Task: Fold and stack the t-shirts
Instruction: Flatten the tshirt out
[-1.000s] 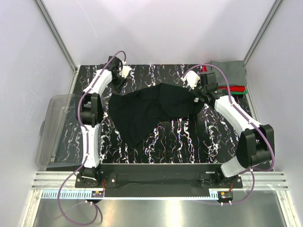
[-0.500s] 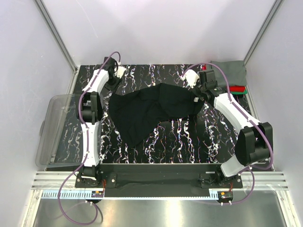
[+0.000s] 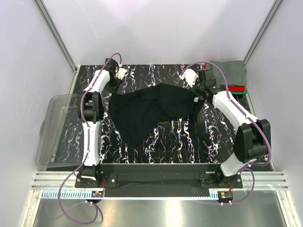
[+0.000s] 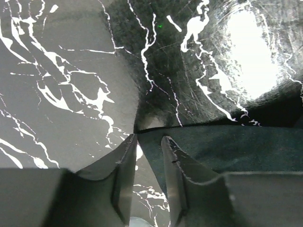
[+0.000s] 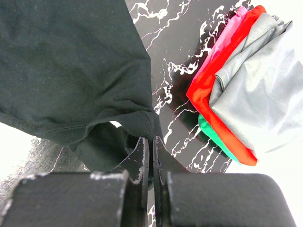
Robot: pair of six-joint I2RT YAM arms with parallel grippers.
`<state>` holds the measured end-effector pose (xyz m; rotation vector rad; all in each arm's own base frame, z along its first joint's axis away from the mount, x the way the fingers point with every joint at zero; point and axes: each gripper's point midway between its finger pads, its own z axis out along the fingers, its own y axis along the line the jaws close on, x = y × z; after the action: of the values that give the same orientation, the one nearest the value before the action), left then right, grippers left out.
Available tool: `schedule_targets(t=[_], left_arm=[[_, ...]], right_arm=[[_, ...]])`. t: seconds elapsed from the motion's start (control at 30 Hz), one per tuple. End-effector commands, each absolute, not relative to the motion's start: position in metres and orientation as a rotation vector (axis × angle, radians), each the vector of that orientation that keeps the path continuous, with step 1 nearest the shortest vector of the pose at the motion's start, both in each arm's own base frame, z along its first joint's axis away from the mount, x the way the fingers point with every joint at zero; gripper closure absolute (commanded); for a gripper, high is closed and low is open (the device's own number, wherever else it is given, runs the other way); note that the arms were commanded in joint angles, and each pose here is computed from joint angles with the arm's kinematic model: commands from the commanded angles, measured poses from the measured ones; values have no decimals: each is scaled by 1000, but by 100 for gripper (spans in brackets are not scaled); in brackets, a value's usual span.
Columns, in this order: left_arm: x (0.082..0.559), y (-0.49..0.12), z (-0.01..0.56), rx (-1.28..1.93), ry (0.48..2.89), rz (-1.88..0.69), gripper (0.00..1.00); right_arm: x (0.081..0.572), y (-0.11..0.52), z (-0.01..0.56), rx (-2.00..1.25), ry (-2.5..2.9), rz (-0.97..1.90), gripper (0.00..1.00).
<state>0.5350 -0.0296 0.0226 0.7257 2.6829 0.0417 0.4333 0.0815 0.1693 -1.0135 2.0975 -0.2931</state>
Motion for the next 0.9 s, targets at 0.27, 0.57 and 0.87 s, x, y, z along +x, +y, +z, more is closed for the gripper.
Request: schedule_targets(t=[0.27,0.57,0.87], left_arm=[[496,-34,-12,744,2872,-150,71],[483,-32,-18,751,2910,-222,93],[514,-46,94,743,2628,-159,100]], right_arm=[[448,83,186,-1002,2055,-313,100],[449,83,187,-1006,2050,-314,100],[459,76,218,-899,1996,-359,100]])
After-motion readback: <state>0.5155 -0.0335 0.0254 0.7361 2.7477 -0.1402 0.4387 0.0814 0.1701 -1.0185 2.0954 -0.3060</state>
